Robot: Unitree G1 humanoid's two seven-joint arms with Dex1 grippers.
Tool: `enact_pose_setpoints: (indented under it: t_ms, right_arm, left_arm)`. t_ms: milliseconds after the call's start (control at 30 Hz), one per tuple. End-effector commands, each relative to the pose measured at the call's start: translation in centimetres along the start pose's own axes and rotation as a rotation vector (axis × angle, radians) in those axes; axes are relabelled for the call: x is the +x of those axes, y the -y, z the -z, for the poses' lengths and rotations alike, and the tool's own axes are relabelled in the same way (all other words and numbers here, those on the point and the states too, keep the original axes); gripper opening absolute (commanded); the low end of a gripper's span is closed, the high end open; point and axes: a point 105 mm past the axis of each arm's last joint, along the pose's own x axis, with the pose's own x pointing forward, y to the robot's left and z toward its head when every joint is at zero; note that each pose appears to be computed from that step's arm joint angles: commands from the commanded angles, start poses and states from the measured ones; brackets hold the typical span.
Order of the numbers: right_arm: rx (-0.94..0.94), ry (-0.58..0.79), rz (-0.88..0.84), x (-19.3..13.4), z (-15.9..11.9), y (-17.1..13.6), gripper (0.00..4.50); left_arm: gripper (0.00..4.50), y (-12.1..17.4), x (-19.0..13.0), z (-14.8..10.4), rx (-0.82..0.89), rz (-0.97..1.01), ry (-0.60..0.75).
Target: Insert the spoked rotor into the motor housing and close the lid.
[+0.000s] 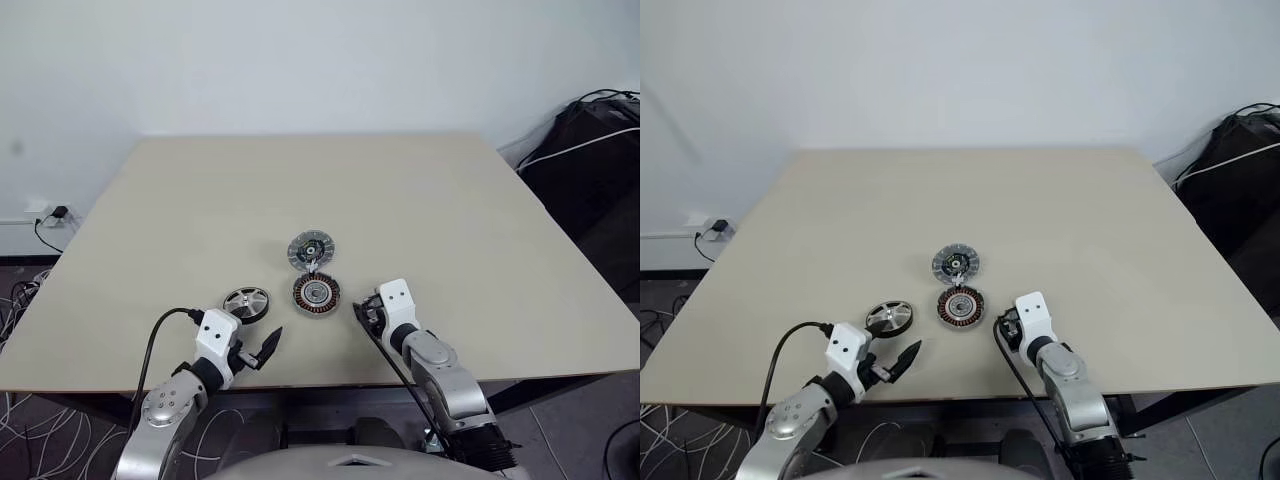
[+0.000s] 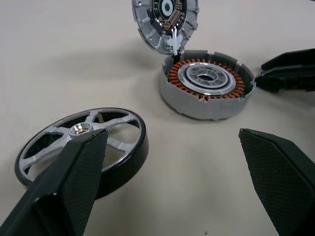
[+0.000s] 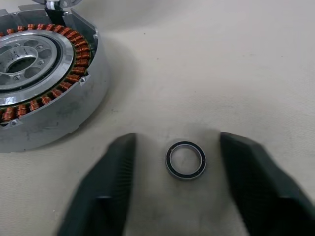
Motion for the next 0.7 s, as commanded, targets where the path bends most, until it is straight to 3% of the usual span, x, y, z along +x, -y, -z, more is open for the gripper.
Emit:
enact_pose_setpoints:
  t_ms: [33,133,267,533,700]
  right_arm:
    - [0.001,-0.011,-0.003,0.0,0.4,-0.2,1.63]
    - [0.004,-0.004,-0.004,-0.1,0.2,-0.4,0.71]
    - [-0.005,0.033,-0.034,-0.6,-0.9,-1.0,0.71]
    - [-0.066,0.195,-0.076,-0.7,-6.6,-2.7,0.71]
    - [-0.111,0.195,-0.155,0.7,-7.5,-4.9,0.71]
  left_arm:
    - [4.50,-0.4,0.1,-1.0,0.021,-0.007,0.047]
    - [4.50,-0.2,0.1,-1.0,0.022,-0.006,0.048]
    - [4.50,-0.1,0.2,-1.1,0.023,-0.004,0.050]
    - [4.50,0.3,0.2,-1.6,0.022,0.004,0.056]
    - [4.50,0.3,0.3,-2.2,0.021,0.000,0.064]
